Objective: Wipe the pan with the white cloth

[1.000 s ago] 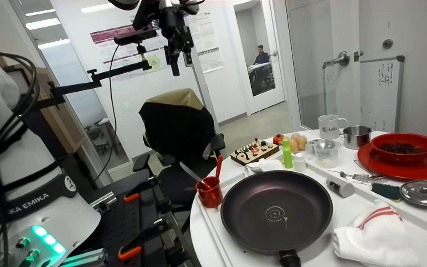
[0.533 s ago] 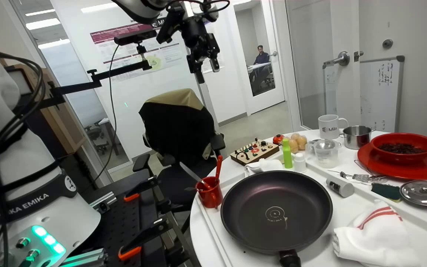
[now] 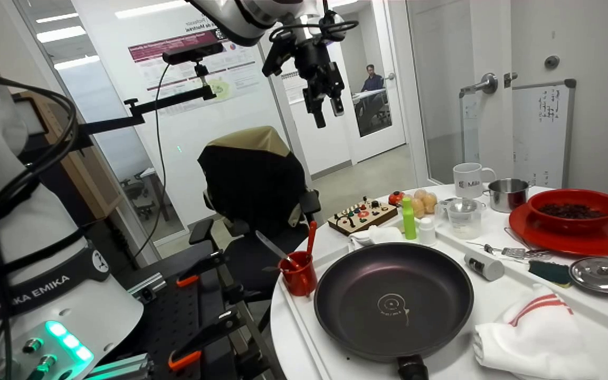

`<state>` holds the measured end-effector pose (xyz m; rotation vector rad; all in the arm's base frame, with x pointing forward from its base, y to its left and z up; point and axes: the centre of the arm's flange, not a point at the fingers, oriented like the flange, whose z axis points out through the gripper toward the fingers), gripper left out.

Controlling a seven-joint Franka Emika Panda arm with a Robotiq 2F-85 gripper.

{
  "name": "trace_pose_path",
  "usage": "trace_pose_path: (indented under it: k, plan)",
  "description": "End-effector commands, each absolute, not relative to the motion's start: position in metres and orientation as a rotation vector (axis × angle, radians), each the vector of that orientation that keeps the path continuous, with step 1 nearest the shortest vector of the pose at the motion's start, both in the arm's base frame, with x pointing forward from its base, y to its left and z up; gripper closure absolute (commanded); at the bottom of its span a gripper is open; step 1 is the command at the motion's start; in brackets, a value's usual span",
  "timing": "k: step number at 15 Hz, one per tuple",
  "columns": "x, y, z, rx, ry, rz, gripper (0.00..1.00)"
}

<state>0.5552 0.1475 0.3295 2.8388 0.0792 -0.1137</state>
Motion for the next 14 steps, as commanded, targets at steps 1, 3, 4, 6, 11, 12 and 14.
trace_pose_path:
  k: [1,3,4,6,11,12,14]
  plan:
    - [0.557,0.148,0.327,2.839,0.074,-0.116,0.0]
    - [0.556,0.147,0.326,2.837,0.075,-0.12,0.0]
    - [0.556,0.147,0.326,2.837,0.074,-0.12,0.0]
    - [0.556,0.147,0.326,2.837,0.073,-0.12,0.0]
    - [0.57,0.148,0.28,2.789,0.022,-0.078,0.0]
    - [0.574,0.149,0.272,2.79,0.008,-0.018,0.0]
    - [0.58,0.155,0.258,2.802,0.021,0.087,0.0]
